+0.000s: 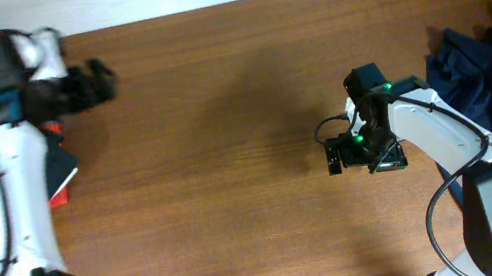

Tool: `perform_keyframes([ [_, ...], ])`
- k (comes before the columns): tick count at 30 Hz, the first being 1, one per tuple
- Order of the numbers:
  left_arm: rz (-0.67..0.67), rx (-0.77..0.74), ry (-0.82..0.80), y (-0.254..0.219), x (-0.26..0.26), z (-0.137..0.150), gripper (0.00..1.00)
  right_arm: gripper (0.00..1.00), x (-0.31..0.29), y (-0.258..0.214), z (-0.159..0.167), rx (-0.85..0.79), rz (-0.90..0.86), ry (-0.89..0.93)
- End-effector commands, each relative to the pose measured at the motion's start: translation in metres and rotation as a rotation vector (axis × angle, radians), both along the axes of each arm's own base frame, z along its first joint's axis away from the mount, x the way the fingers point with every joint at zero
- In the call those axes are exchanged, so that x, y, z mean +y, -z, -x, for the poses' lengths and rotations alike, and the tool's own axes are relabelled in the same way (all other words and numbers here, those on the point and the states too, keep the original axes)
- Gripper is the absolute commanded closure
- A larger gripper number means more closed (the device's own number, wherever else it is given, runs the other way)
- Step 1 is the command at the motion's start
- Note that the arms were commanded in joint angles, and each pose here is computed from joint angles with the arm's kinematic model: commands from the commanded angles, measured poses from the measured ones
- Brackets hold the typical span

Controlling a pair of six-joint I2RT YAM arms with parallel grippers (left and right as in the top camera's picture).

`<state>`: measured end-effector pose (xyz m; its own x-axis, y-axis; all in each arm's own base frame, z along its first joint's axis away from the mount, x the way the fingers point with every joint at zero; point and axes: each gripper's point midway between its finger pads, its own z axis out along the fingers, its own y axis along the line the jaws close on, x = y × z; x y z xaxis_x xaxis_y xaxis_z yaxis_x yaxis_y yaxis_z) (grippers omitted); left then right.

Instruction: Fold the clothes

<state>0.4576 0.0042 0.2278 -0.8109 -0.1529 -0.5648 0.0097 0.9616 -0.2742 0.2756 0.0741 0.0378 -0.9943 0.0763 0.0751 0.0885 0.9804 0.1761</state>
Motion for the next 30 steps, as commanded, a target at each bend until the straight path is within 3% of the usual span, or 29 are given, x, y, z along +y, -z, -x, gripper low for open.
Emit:
perform_keyframes([
  [1,-0.096,0.224,0.17,0.051,-0.059,0.032,0.01,0.01,0.005,-0.026,-0.017,-0.05,-0.035,-0.061],
  [2,-0.168,0.373,0.183,0.067,-0.063,0.064,0.01,0.01,0.001,-0.058,-0.019,-0.03,-0.008,-0.06],
  [3,-0.149,0.537,0.142,0.072,-0.059,0.102,0.01,0.01,0.0,-0.075,-0.016,-0.017,-0.002,-0.061],
  [5,-0.151,0.671,0.145,0.071,-0.055,0.135,0.01,0.01,-0.001,-0.093,-0.007,-0.019,-0.002,-0.06],
  [7,-0.152,0.702,0.146,0.06,-0.054,0.154,0.01,0.01,-0.005,-0.117,0.0,-0.093,0.007,-0.043],
  [9,-0.147,0.559,0.134,0.043,-0.053,0.157,0.01,0.01,-0.02,-0.149,0.006,-0.241,0.067,0.01],
  [11,-0.138,0.318,0.114,0.018,-0.052,0.166,0.01,0.01,-0.03,-0.182,0.016,-0.441,0.086,0.03],
  [15,-0.154,-0.251,0.043,-0.034,-0.039,0.216,0.01,0.01,-0.046,-0.198,0.059,-0.796,0.085,0.076],
  [17,-0.141,-0.434,0.027,-0.049,-0.037,0.242,0.01,0.01,-0.058,-0.204,0.084,-0.919,0.11,0.108],
  [22,-0.135,-0.531,0.018,-0.063,-0.034,0.273,0.01,0.01,-0.06,-0.219,0.1,-1.015,0.092,0.12],
  [30,-0.146,-0.374,0.033,-0.029,-0.033,0.292,0.01,0.01,-0.063,-0.216,0.11,-1.016,0.11,0.11],
])
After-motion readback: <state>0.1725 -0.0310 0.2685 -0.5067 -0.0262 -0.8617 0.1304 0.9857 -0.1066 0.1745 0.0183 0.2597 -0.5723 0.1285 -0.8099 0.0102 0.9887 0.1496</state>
